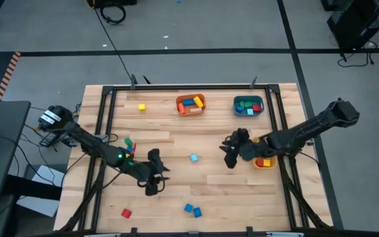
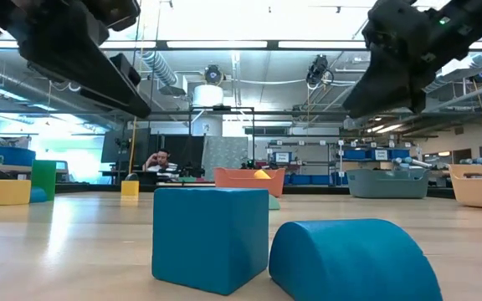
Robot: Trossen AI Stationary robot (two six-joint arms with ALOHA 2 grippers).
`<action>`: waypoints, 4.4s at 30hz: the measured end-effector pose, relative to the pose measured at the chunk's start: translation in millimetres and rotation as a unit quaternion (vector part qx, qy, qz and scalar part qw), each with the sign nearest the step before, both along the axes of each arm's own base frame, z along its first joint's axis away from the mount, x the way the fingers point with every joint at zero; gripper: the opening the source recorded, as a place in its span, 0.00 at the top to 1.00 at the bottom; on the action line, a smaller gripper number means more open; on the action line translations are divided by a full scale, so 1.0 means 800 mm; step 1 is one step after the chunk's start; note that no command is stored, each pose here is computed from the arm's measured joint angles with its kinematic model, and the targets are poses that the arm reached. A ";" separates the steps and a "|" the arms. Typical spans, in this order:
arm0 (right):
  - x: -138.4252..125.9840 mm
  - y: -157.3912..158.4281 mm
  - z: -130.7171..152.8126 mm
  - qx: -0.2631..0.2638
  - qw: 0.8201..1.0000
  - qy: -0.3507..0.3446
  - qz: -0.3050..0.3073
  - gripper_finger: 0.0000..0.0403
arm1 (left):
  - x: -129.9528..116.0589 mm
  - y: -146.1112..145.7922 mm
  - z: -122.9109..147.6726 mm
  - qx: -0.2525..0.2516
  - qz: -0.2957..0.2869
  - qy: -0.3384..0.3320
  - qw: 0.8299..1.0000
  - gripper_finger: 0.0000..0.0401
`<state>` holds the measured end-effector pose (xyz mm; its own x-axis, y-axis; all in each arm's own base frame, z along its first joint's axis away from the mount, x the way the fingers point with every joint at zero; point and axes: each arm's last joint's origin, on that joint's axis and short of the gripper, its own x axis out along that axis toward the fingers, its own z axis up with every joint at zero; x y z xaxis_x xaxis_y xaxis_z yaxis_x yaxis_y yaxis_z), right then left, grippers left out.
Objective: Sort blocks by size
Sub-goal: Put the red half circle block into the blue bin
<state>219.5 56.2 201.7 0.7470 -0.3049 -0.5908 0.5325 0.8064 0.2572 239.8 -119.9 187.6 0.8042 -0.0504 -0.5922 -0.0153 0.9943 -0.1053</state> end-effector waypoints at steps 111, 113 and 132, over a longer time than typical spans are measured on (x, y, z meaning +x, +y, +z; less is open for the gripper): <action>0.032 0.033 -0.068 -0.030 0.998 0.057 0.025 0.67 | -0.094 -0.210 -0.053 0.094 -0.139 0.406 0.898 0.47; 0.032 0.033 -0.068 -0.030 0.998 0.057 0.025 0.67 | -0.094 -0.210 -0.053 0.094 -0.140 0.405 0.899 0.52; 0.032 0.033 -0.068 -0.024 0.998 0.056 0.031 0.67 | -0.060 -0.176 -0.041 0.127 -0.120 0.390 0.904 0.64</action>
